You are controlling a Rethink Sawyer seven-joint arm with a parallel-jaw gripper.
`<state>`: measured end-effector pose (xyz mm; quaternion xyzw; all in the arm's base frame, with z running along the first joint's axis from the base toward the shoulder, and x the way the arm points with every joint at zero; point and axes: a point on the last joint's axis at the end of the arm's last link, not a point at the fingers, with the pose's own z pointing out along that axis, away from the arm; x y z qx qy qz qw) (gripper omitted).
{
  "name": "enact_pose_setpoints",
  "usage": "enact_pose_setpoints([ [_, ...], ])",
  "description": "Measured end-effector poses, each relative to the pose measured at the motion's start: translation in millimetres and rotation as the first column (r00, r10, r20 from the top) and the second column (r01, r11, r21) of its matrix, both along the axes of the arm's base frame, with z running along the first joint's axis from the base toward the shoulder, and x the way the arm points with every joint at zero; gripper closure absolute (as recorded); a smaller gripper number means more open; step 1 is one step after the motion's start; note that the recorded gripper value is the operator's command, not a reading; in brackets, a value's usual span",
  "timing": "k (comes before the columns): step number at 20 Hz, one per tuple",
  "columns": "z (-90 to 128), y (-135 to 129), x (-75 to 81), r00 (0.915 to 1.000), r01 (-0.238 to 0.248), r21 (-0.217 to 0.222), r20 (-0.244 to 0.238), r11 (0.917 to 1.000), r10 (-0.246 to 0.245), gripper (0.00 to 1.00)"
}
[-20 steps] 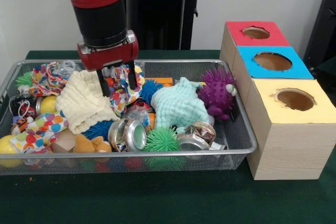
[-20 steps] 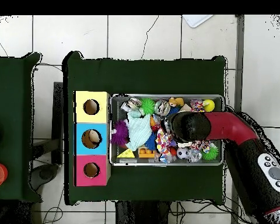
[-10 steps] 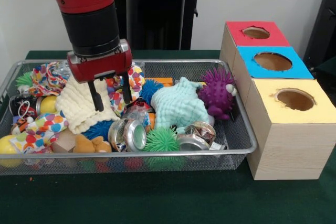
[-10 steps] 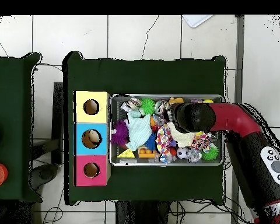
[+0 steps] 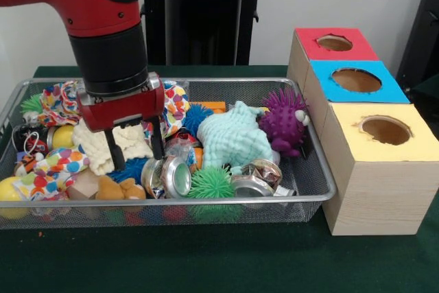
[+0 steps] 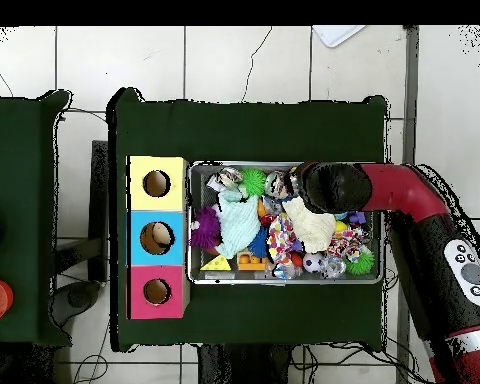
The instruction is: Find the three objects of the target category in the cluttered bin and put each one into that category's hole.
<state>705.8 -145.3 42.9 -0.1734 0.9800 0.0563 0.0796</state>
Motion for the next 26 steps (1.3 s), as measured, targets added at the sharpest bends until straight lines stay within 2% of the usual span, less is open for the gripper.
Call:
enact_pose_setpoints([
  [4, -4.7, -4.8, 4.5, 0.9991, -0.039, -0.020, 0.016, 0.9990, 0.039, 0.00],
  [6, -8.1, -9.9, 8.5, 0.9963, -0.080, -0.039, 0.028, 0.9960, 0.082, 0.00],
  [9, -10.5, -13.7, 11.2, 0.9924, -0.116, -0.053, 0.037, 0.9919, 0.118, 0.00],
  [10, -11.6, -16.0, 13.2, 0.9889, -0.140, -0.060, 0.042, 0.9883, 0.143, 0.00],
  [12, -12.6, -17.5, 14.9, 0.9865, -0.154, -0.064, 0.046, 0.9860, 0.157, 0.00],
  [17, -22.0, -17.7, 16.6, 0.9853, -0.162, -0.056, 0.045, 0.9851, 0.165, 0.00],
  [21, -36.1, -10.6, 12.3, 0.9858, -0.164, -0.035, 0.032, 0.9859, 0.165, 0.00],
  [26, -35.9, -10.3, 14.2, 0.9865, -0.161, -0.036, 0.025, 0.9863, 0.162, 0.00],
])
